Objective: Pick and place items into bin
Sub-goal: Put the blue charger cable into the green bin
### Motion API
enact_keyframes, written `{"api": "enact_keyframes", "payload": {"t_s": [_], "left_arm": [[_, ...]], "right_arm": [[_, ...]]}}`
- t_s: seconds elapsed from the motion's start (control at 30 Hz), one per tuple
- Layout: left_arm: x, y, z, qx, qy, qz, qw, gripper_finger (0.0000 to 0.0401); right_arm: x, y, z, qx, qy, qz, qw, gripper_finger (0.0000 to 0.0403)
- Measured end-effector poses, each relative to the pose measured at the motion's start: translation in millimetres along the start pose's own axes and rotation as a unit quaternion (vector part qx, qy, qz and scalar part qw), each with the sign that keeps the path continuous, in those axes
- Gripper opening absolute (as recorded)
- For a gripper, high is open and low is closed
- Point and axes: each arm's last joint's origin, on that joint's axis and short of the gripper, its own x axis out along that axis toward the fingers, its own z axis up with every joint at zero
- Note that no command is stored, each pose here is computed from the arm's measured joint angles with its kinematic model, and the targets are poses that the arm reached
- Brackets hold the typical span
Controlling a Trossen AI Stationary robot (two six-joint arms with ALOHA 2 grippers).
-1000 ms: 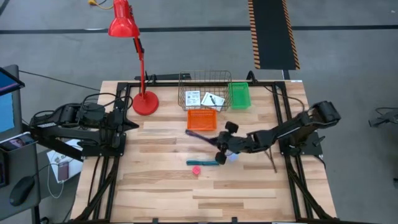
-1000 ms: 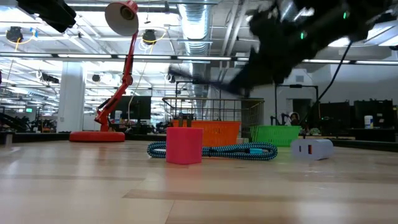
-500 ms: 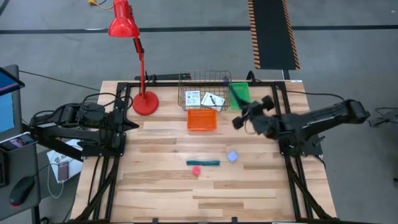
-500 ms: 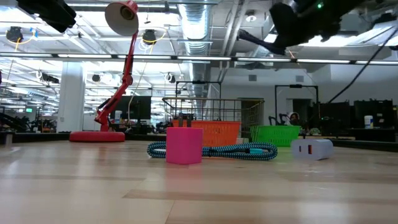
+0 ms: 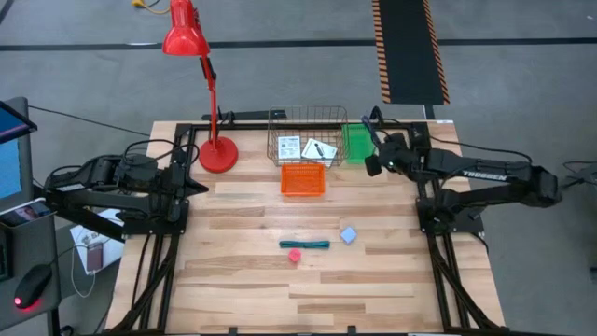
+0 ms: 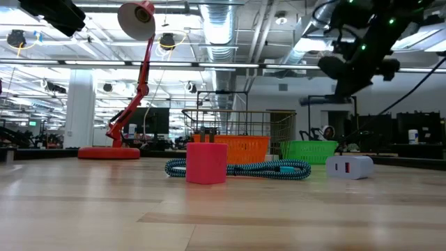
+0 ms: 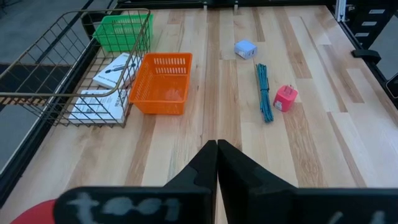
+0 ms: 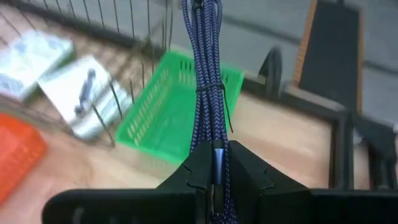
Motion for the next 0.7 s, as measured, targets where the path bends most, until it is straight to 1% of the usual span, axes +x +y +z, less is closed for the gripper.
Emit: {"api": "enact_keyframes", "payload": {"t_s": [0.23, 0.4, 0.57, 0.7], "left_arm": [[0.1, 0.0, 0.0, 0.0, 0.0, 0.0, 1.0, 0.0], [0.0, 0.0, 0.0, -0.004, 0.0, 0.0, 1.0, 0.0], [0.0, 0.0, 0.0, -0.003, 0.0, 0.0, 1.0, 0.0], [0.0, 0.0, 0.0, -0.002, 0.0, 0.0, 1.0, 0.0]], "right_arm": [[29.2, -2.3, -0.7, 0.018, 0.098, 0.017, 0.995, 0.0025], [50.4, -3.3, -3.5, 0.011, 0.161, 0.029, 0.987, 0.0025], [65.2, -1.8, -5.7, 0.007, 0.19, 0.034, 0.981, 0.0025], [72.3, -1.2, -5.8, 0.011, 0.196, 0.035, 0.98, 0.0025]]}}
